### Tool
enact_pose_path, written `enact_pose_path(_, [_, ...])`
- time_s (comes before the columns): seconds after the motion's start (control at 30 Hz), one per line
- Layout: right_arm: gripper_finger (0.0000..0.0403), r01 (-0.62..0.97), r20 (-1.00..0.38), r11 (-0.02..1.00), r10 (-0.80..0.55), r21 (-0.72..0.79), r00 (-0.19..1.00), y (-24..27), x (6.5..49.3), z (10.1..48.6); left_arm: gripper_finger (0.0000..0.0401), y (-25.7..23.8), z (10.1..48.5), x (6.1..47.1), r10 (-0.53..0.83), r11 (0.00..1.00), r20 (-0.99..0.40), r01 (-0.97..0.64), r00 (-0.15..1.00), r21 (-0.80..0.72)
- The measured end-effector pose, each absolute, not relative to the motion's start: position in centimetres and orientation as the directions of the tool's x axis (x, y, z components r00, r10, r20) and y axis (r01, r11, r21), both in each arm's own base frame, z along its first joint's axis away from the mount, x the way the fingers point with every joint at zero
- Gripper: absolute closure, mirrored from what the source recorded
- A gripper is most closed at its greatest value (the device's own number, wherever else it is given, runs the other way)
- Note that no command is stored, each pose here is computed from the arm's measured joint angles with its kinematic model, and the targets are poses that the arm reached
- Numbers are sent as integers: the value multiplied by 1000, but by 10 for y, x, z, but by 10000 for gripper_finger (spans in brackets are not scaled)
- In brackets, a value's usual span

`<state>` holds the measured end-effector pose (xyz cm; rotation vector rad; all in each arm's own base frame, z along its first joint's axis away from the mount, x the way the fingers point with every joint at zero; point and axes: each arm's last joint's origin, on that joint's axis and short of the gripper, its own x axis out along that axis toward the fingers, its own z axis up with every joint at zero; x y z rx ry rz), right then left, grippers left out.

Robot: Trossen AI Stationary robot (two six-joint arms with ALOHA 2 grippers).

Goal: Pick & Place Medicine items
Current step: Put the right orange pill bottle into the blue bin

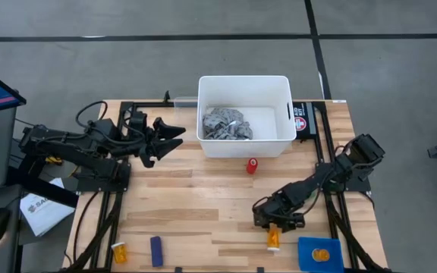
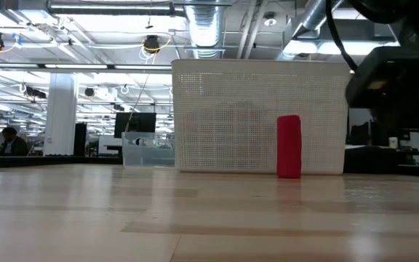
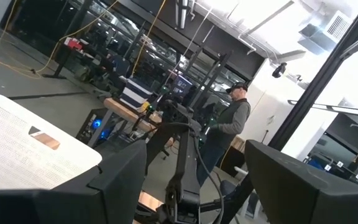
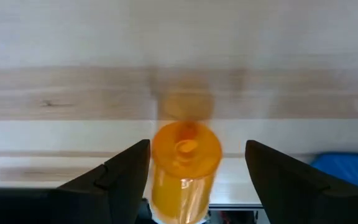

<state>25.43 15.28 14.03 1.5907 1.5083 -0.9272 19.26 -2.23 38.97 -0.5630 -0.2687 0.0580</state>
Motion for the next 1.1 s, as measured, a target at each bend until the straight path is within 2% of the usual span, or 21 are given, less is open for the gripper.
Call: enact_pose_path(1.1, [143, 997, -868, -33, 490, 73, 80, 159, 247, 129, 136, -22, 390, 192, 127, 848, 236, 18, 963, -530])
